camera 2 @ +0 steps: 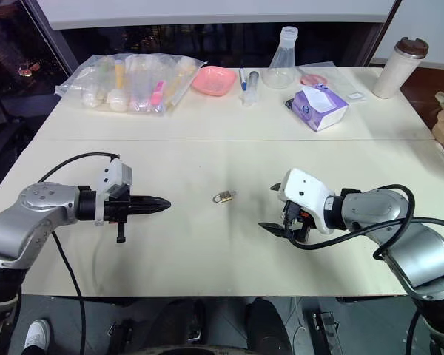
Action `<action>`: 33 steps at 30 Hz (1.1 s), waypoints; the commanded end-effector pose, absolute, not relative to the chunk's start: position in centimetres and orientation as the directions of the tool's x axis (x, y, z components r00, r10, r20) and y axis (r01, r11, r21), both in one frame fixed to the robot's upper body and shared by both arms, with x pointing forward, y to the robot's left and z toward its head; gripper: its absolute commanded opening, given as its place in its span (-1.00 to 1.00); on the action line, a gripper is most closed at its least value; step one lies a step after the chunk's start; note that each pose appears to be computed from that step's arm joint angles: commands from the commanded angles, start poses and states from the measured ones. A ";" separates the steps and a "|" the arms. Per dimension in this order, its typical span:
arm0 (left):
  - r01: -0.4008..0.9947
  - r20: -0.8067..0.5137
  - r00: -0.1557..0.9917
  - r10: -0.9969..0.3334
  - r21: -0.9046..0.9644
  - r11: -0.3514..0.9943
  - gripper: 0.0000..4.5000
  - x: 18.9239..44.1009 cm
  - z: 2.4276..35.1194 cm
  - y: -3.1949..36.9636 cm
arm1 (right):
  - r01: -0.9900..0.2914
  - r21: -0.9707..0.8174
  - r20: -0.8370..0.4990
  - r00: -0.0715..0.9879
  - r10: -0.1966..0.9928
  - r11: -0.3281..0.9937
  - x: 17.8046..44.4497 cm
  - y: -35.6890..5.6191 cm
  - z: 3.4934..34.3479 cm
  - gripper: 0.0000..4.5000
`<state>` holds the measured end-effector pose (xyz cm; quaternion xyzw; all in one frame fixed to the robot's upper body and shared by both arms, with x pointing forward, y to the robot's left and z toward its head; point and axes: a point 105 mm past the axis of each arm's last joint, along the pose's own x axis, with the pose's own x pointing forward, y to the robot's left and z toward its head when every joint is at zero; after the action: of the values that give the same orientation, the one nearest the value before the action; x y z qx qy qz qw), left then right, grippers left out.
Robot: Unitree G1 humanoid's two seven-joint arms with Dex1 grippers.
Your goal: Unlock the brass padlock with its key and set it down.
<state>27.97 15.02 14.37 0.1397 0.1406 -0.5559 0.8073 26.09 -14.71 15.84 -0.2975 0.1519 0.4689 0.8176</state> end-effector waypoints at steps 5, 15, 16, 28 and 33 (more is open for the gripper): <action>0.934 -0.351 0.358 -0.865 0.129 0.335 -1.00 28.1 13.9 14.1 | -0.840 -0.398 -0.505 0.535 0.677 0.367 26.3 -14.5 16.8 0.99; 0.915 -0.279 0.397 -0.874 0.188 0.356 0.12 29.7 12.0 10.2 | -0.829 -0.407 -0.485 0.552 0.679 0.383 26.5 -14.1 17.0 1.00; 0.921 -0.284 0.383 -0.879 0.192 0.340 0.30 29.7 11.8 9.9 | -0.824 -0.412 -0.481 0.559 0.675 0.388 26.6 -14.2 17.1 1.00; 0.911 -0.270 0.395 -0.878 0.242 0.335 0.99 33.1 9.2 5.8 | -0.792 -0.432 -0.465 0.606 0.646 0.432 26.7 -14.5 17.1 1.00; 0.899 -0.260 0.417 -0.871 0.261 0.353 0.99 34.2 8.7 4.7 | -0.782 -0.437 -0.462 0.620 0.635 0.445 26.4 -14.5 17.1 1.00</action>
<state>33.65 5.15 8.07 0.1725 0.0566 -0.5447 0.8188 26.75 -14.89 15.97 -0.3074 0.1418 0.4236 0.8402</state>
